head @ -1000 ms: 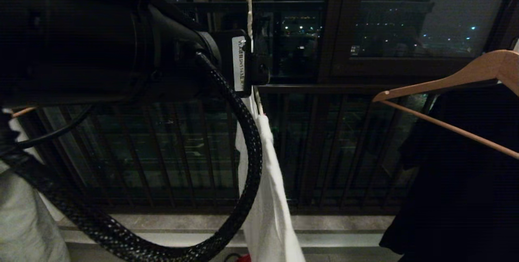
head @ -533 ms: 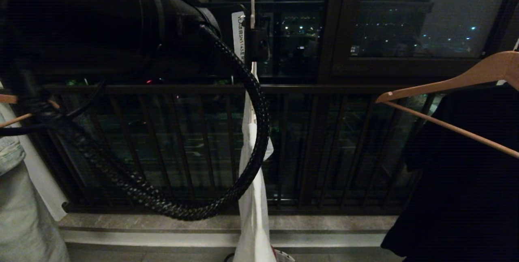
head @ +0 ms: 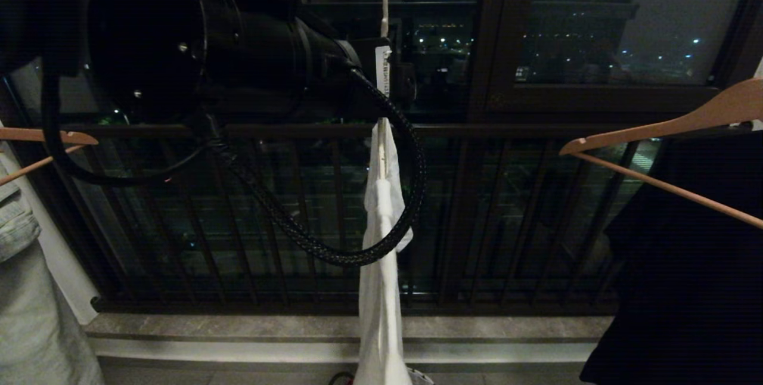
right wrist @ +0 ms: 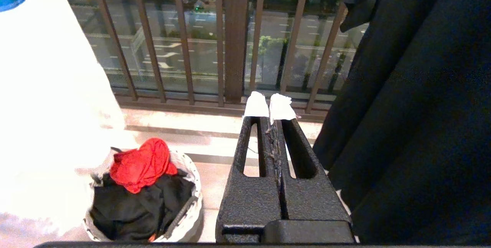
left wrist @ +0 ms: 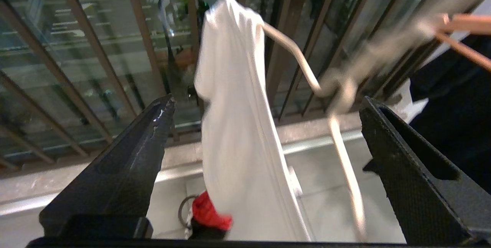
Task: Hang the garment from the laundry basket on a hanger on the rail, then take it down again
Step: Take the clothes off the clothes rack
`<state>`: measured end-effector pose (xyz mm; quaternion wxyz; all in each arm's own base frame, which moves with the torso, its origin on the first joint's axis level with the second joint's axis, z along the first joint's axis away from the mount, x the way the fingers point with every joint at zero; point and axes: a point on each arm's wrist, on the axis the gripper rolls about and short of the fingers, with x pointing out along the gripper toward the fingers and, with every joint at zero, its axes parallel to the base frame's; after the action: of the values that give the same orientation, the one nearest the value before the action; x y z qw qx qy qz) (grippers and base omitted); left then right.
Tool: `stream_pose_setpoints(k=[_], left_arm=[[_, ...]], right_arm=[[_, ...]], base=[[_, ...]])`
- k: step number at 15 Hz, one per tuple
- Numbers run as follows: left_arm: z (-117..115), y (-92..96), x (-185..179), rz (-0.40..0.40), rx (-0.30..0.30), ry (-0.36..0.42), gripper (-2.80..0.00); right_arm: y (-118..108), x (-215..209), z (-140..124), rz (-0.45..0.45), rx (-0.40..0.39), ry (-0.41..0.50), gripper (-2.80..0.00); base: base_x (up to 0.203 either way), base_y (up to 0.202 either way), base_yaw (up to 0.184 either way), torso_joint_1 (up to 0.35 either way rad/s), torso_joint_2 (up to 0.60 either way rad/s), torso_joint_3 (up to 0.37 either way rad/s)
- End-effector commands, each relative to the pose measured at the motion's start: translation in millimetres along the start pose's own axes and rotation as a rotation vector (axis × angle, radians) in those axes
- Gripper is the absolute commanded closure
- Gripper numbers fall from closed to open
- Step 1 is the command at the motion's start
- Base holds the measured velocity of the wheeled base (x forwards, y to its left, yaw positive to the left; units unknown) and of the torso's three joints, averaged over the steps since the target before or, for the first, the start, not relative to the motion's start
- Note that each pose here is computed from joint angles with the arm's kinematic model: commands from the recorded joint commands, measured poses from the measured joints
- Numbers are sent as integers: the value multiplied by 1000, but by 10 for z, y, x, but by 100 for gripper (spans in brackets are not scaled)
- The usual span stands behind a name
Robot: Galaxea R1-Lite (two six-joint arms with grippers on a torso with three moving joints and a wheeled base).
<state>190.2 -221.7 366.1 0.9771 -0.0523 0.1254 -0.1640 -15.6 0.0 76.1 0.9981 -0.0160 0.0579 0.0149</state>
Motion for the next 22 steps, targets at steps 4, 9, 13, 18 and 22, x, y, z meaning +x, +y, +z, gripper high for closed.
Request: stream_pose_setpoints(k=[4,9,13,18,22], left_arm=[[-10,-1,92,10,27,-18,-280],[-59,-14,182,23,42,-2,-280],[-55,-6,189,25,42,-2,0],[-13,63,229,48,42,-23,0],[58,115,137,48,30,-48,0]], right_arm=[[0,-2,0,1,-1,-3,0],[0,-2,0,1,-1,-3,0],[0,-1,-2,1,-1,-2,0],[0,-2,0,1,-1,-3,0],[0,-2,1,1,-1,-3,0]], base=[[0,0,0,0,0,0],[0,0,0,0,0,0],[0,0,0,0,0,0],[0,0,0,0,0,0],[0,0,0,0,0,0]])
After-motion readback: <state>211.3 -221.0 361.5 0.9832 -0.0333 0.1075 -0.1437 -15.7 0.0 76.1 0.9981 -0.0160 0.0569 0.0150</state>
